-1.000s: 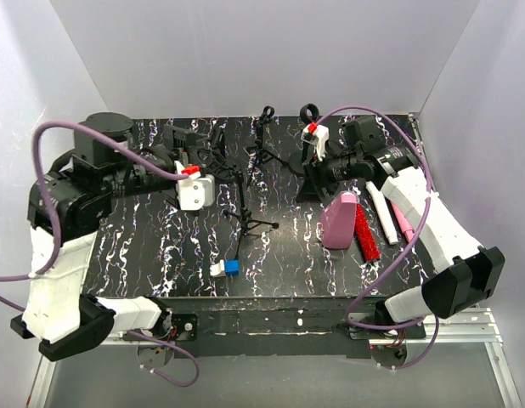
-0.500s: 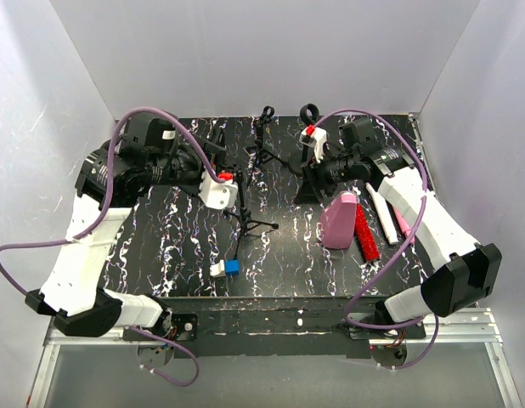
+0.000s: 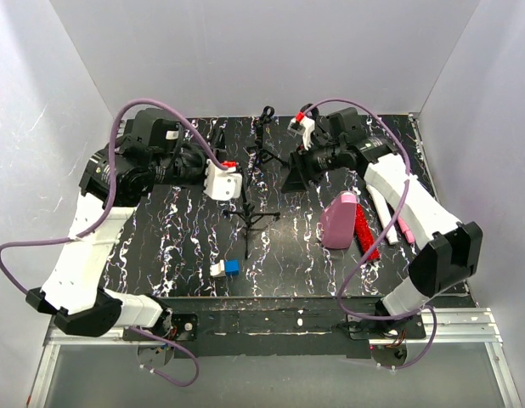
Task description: Remove the microphone from the stand
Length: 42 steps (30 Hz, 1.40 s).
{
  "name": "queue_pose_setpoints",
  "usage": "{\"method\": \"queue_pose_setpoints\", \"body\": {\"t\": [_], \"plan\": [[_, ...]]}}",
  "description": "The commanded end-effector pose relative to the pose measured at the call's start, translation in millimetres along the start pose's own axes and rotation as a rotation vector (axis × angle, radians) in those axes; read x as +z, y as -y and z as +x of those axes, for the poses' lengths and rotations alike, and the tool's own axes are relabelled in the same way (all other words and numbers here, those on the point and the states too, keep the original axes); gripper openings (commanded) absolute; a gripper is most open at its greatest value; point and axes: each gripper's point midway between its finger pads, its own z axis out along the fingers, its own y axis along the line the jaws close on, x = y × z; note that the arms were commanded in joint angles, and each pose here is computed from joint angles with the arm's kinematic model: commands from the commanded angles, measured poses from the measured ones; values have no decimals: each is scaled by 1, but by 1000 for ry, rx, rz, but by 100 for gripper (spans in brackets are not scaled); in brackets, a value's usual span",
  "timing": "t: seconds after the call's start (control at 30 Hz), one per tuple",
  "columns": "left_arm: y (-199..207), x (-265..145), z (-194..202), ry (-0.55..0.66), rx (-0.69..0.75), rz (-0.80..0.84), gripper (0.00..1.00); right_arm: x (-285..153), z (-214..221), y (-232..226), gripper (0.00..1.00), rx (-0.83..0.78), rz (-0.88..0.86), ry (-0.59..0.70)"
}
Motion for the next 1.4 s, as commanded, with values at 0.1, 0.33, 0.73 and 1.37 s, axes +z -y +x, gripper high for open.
{"method": "queue_pose_setpoints", "body": {"t": [0.1,0.33,0.73,1.37], "plan": [[-8,13,-22,78,-387,-25,27,23,-31,-19,59,62,-161,38],[-14,13,-29,78,-614,-59,22,50,-24,-6,62,209,-215,-5],[-13,4,-27,51,-687,-94,8,91,-25,19,62,470,-267,-16],[-5,-3,-31,54,-677,-71,0,115,-19,28,38,598,-392,-47]]}}
